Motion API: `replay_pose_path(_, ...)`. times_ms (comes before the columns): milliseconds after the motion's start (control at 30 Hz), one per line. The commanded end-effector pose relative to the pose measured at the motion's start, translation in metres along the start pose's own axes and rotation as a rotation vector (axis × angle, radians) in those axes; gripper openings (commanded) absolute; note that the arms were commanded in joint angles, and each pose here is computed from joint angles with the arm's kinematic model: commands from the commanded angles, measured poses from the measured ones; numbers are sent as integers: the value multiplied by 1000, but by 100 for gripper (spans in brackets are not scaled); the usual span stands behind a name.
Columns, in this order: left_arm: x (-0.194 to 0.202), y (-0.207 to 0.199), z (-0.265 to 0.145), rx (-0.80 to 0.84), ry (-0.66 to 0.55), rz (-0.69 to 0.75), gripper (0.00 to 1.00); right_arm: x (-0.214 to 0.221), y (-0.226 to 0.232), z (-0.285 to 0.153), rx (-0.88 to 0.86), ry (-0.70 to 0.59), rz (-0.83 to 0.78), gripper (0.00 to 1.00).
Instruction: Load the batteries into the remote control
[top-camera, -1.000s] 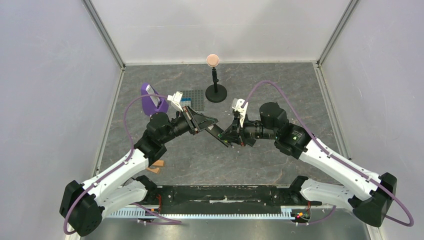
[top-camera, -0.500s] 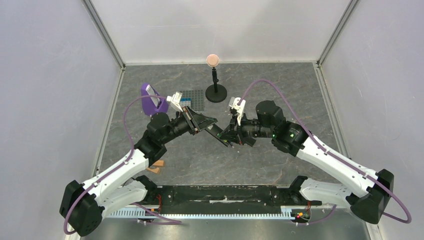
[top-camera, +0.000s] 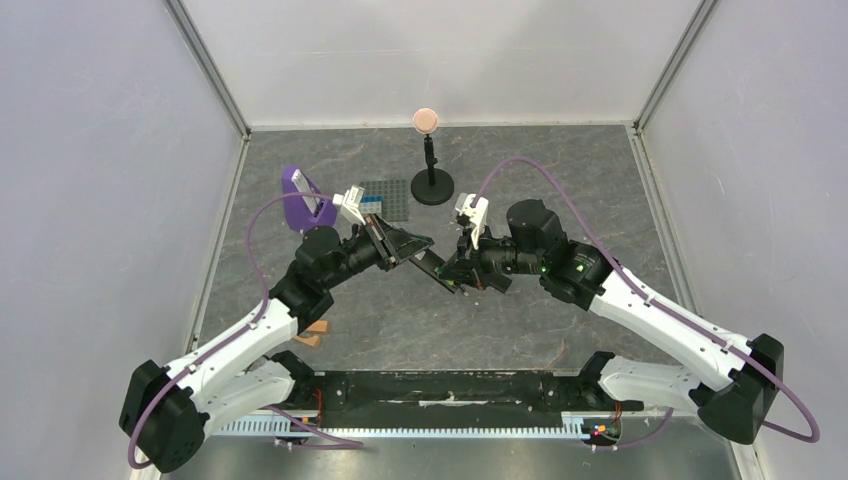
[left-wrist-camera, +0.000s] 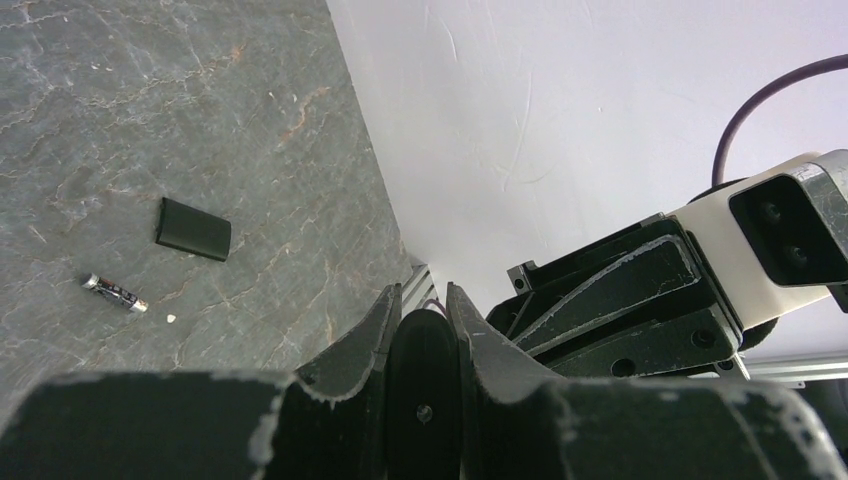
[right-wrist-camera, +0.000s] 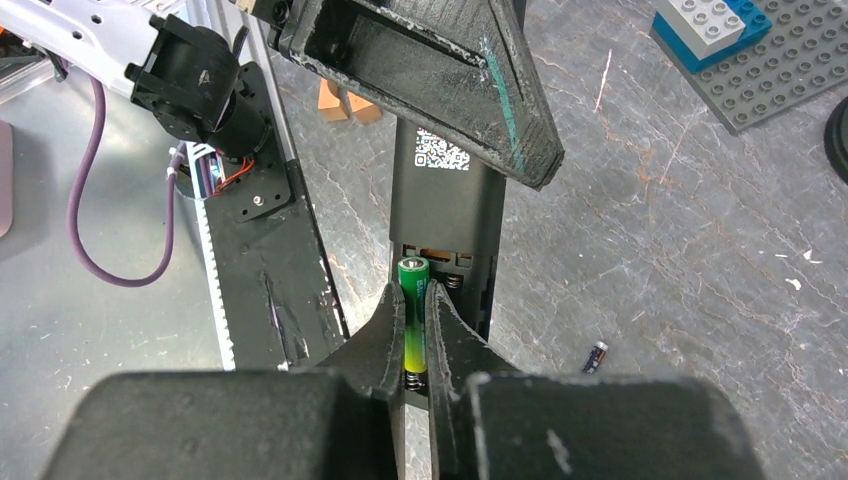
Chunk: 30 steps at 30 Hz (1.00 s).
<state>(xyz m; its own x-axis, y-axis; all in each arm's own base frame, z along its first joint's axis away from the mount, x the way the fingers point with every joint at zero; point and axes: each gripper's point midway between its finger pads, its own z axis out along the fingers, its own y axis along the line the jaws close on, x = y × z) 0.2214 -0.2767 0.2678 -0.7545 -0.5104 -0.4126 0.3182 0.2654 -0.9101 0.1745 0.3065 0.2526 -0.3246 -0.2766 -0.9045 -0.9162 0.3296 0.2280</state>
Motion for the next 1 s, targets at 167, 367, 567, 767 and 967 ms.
replay_pose_path(167, -16, -31, 0, 104, -56, 19, 2, 13, -4, 1, 26, 50, 45, 7)
replay_pose_path(367, -15, -33, -1, 112, -48, 14, 2, 10, -2, 1, 16, 24, 34, 13)
replay_pose_path(567, -12, -36, -2, 129, -32, 42, 2, 3, 4, 0, -18, -7, 10, 16)
replay_pose_path(767, -10, -33, -1, 120, -23, 55, 2, -4, 4, -3, -12, -31, 5, 24)
replay_pose_path(967, -9, -29, 0, 112, -16, 58, 2, -15, 5, -7, 3, -62, 14, 32)
